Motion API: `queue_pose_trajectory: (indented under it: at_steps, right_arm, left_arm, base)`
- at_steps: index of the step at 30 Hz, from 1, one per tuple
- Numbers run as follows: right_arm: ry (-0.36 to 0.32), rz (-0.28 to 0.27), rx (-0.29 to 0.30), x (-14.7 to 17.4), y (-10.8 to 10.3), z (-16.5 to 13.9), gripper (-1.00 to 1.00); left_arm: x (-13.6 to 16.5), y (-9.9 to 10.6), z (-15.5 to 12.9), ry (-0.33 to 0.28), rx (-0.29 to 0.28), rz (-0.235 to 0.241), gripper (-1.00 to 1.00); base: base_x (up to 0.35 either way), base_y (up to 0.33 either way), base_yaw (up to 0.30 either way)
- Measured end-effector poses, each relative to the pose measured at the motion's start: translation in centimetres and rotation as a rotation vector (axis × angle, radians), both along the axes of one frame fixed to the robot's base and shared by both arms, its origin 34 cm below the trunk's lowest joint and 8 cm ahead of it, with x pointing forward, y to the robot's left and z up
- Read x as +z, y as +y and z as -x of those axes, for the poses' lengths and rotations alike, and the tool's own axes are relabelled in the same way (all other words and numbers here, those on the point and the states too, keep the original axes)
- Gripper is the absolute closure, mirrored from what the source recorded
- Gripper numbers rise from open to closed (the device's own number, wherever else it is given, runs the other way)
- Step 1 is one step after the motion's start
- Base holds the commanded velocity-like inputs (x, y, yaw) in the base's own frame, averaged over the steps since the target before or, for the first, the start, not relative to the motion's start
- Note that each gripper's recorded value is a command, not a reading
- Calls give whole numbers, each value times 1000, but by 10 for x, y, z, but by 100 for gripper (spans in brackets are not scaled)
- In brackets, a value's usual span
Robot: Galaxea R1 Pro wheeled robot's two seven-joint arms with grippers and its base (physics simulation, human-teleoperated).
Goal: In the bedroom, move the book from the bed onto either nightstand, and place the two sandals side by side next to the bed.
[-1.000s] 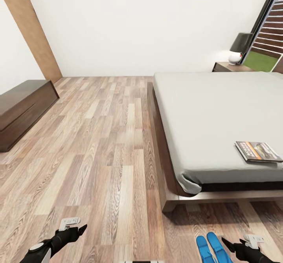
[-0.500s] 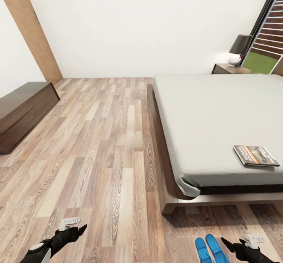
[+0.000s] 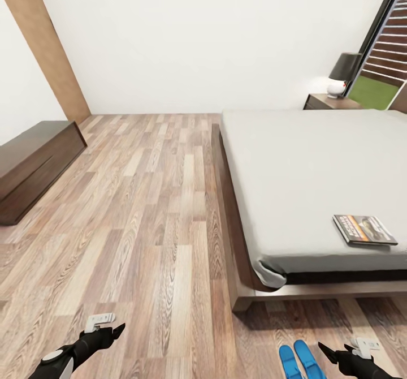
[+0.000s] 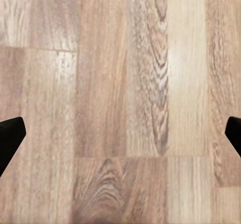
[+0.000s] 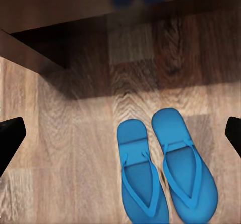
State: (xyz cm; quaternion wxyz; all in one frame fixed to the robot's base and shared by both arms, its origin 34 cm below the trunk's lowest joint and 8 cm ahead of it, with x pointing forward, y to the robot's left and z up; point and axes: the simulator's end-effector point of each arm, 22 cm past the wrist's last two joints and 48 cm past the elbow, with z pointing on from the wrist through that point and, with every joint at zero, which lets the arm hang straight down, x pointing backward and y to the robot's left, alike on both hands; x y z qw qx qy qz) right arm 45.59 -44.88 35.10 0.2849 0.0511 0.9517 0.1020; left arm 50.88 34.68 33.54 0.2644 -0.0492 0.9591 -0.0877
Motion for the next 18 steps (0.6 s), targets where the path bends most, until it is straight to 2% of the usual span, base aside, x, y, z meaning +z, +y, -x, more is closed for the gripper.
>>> queue_pose_trajectory:
  at_steps: [18]
  right_arm:
    - [1, 0, 0, 37, 0, -6, -100]
  left_arm:
    - [37, 0, -6, 0, 0, 1, -100]
  base:
    - [0, 0, 0]
